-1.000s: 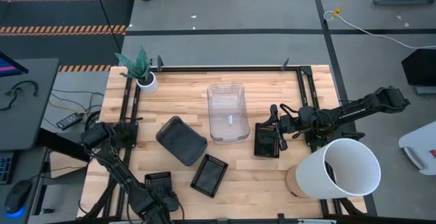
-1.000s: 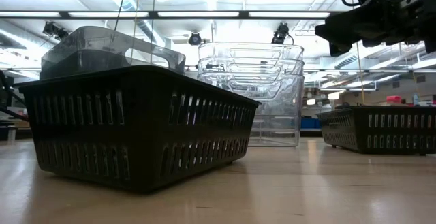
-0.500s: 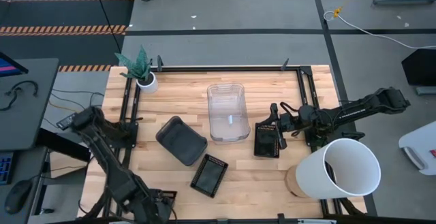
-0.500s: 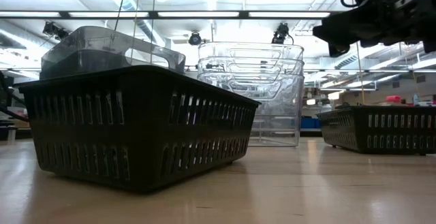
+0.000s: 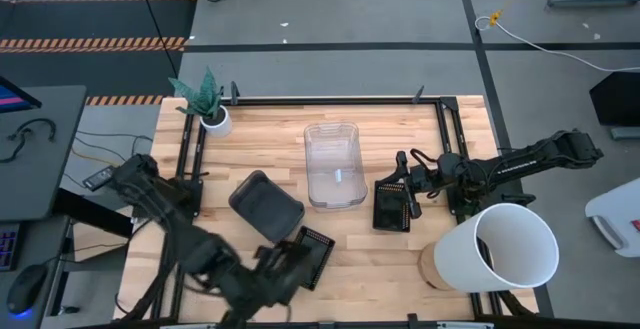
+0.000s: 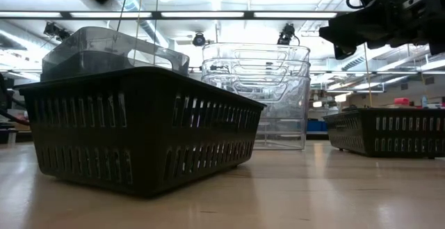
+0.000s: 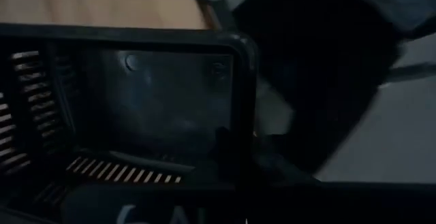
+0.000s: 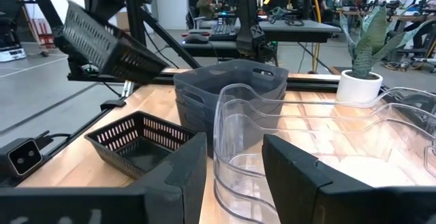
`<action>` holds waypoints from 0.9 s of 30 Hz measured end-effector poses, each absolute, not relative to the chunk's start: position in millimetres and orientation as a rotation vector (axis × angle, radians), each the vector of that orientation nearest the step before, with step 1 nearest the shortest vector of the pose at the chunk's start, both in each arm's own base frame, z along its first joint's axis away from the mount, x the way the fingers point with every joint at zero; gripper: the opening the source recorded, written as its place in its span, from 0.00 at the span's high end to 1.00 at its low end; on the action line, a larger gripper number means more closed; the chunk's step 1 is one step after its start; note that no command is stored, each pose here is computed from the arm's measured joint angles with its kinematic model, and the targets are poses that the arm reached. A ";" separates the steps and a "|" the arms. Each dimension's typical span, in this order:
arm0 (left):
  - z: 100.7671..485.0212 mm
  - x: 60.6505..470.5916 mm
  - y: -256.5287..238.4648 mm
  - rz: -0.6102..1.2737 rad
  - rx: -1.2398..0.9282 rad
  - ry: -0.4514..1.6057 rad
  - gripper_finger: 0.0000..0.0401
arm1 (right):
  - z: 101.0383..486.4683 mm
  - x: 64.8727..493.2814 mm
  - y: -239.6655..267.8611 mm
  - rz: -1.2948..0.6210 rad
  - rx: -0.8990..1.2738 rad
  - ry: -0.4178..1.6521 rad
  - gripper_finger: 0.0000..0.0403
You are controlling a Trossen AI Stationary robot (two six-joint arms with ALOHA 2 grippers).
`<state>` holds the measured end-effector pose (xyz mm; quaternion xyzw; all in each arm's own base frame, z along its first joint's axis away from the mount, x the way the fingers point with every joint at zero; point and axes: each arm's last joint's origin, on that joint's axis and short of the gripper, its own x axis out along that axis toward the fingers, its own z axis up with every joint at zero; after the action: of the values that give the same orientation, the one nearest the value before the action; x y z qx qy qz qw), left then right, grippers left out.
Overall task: Stack baskets by color
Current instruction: Stack the left black basket on the middle black basket
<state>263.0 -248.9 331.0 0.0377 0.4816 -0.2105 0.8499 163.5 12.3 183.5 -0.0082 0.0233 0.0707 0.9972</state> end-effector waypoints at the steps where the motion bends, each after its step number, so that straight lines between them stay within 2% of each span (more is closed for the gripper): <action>1: 326.6 270.2 -246.3 -0.448 0.124 1.008 0.99 | 183.5 163.5 12.4 0.142 -0.016 0.047 0.63; 7: 290.6 304.9 -236.4 -0.375 0.284 1.058 0.99 | 182.7 163.4 12.5 0.142 -0.003 0.056 0.63; 13: 262.0 323.0 -236.6 -0.336 0.382 1.093 0.99 | 182.6 163.4 12.5 0.142 0.006 0.058 0.63; 27: 253.2 326.5 -237.8 -0.223 0.259 1.124 0.99 | 181.5 163.1 13.9 0.185 0.057 0.074 0.63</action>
<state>326.5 -237.8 253.2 0.1223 0.5301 -0.1054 0.8324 163.1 13.9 181.5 0.0282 0.0370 0.0924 0.9946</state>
